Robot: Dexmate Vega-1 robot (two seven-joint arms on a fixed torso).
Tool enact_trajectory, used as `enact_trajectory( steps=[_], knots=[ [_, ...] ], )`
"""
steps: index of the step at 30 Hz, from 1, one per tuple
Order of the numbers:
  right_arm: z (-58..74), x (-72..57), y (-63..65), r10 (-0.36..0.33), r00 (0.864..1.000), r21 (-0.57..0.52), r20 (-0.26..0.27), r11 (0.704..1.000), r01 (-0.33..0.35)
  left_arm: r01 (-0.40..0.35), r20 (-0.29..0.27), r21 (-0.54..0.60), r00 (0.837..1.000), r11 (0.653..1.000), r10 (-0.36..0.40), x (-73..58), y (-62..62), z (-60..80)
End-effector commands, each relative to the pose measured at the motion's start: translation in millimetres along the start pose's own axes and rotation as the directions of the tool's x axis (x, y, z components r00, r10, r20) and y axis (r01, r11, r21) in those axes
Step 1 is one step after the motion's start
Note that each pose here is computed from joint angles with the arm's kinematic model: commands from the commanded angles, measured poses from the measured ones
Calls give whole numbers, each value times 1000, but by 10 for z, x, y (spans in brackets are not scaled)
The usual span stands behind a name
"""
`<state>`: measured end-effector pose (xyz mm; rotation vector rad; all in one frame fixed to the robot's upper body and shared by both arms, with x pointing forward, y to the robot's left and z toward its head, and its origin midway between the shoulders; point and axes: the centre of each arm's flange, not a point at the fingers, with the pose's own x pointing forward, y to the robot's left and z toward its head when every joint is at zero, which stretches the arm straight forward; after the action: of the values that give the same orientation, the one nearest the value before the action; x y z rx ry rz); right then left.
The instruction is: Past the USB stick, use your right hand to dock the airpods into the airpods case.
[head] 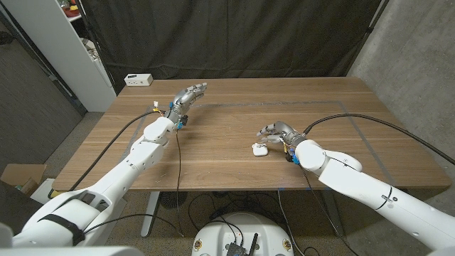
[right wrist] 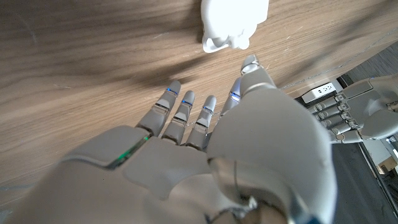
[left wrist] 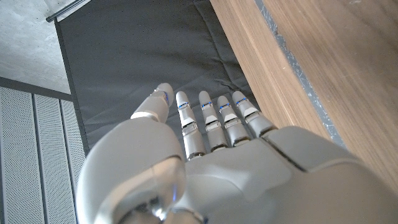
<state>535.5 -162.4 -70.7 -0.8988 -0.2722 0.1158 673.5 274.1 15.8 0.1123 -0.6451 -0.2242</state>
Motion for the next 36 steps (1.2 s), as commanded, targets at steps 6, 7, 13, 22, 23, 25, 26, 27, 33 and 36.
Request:
enact_trajectory(
  steps=[6,7,13,22,23,25,26,27,33,36],
  knots=[
    [-41,34,125,-1,999,-15,-32,1000,1,-1,-3,-9,1000,1000,1,5,43,-37],
    [-43,34,127,0,999,-17,-34,1000,-1,-2,-4,-12,1000,1000,2,3,40,-42],
    [-50,38,138,6,999,-14,-41,1000,-7,-2,-9,-14,1000,1000,2,6,37,-52],
    [-55,47,175,11,999,-1,-48,1000,-11,9,-15,-12,1000,1000,-9,50,42,-47],
    [-53,47,178,12,999,-1,-47,1000,-12,10,-15,-12,1000,1000,-10,51,45,-46],
    [-49,42,186,15,999,-4,-46,1000,-15,9,-14,-12,1000,1000,-10,51,51,-44],
    [-47,41,188,16,999,-3,-47,1000,-17,9,-14,-13,1000,1000,-9,52,54,-44],
    [-46,40,190,17,999,-2,-49,1000,-17,8,-13,-14,1000,1000,-9,52,57,-45],
    [-31,47,198,22,999,-4,-47,1000,-22,13,-12,-18,1000,1000,-13,68,63,-59],
    [-18,49,201,30,998,-10,-48,999,-30,13,-12,-19,1000,1000,-14,73,71,-65]
  ],
)
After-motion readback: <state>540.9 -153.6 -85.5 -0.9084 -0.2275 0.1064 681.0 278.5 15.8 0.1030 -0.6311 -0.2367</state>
